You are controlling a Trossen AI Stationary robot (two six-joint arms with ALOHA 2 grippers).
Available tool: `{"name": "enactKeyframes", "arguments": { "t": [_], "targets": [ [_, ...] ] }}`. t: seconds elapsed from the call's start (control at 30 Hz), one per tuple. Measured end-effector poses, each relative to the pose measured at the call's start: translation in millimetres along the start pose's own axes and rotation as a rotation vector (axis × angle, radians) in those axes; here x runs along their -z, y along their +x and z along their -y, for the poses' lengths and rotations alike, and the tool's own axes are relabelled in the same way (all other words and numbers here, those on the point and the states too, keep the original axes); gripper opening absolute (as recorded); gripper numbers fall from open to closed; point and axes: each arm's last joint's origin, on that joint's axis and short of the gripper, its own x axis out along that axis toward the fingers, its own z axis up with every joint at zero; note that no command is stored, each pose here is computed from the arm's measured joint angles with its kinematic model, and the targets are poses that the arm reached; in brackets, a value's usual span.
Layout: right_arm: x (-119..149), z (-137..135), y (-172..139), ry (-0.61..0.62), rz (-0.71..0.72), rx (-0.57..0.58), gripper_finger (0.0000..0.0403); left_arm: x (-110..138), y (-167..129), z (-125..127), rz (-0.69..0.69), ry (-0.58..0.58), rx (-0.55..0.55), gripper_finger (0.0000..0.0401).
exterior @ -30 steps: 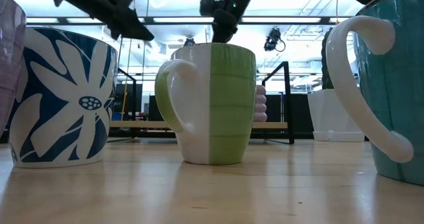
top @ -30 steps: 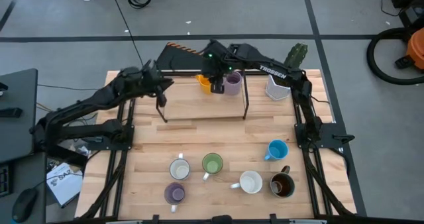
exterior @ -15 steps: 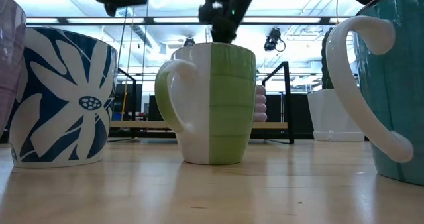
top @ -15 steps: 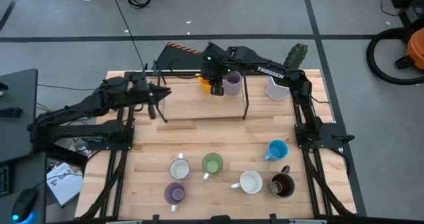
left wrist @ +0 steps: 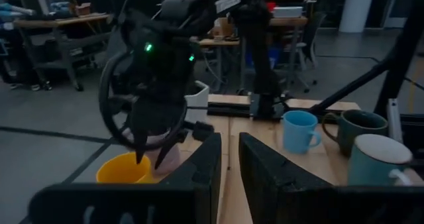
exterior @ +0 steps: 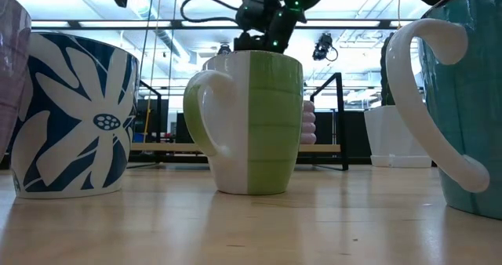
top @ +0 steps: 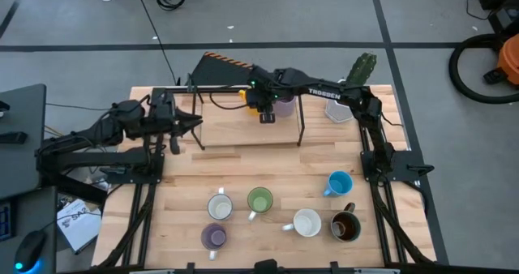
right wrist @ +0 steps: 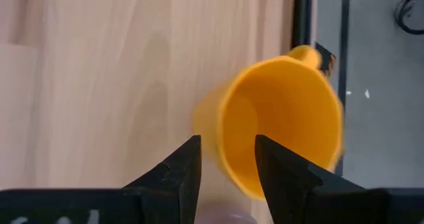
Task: Place coffee mugs
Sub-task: Put the yellow mug on the shelf
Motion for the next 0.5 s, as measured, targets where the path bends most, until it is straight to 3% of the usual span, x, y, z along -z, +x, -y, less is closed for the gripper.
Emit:
{"name": "enactKeyframes", "arguments": {
  "t": [0.3, 0.5],
  "targets": [
    [12, 3, 15, 0.024, -0.010, -0.026, 0.0150, -5, -7, 8, 0.052, 0.002, 0.068, 0.0059],
    [11, -1, 18, 0.018, -0.011, -0.016, 0.0119, -5, -8, 9, 0.056, 0.003, 0.081, 0.0059]
  ]
}}
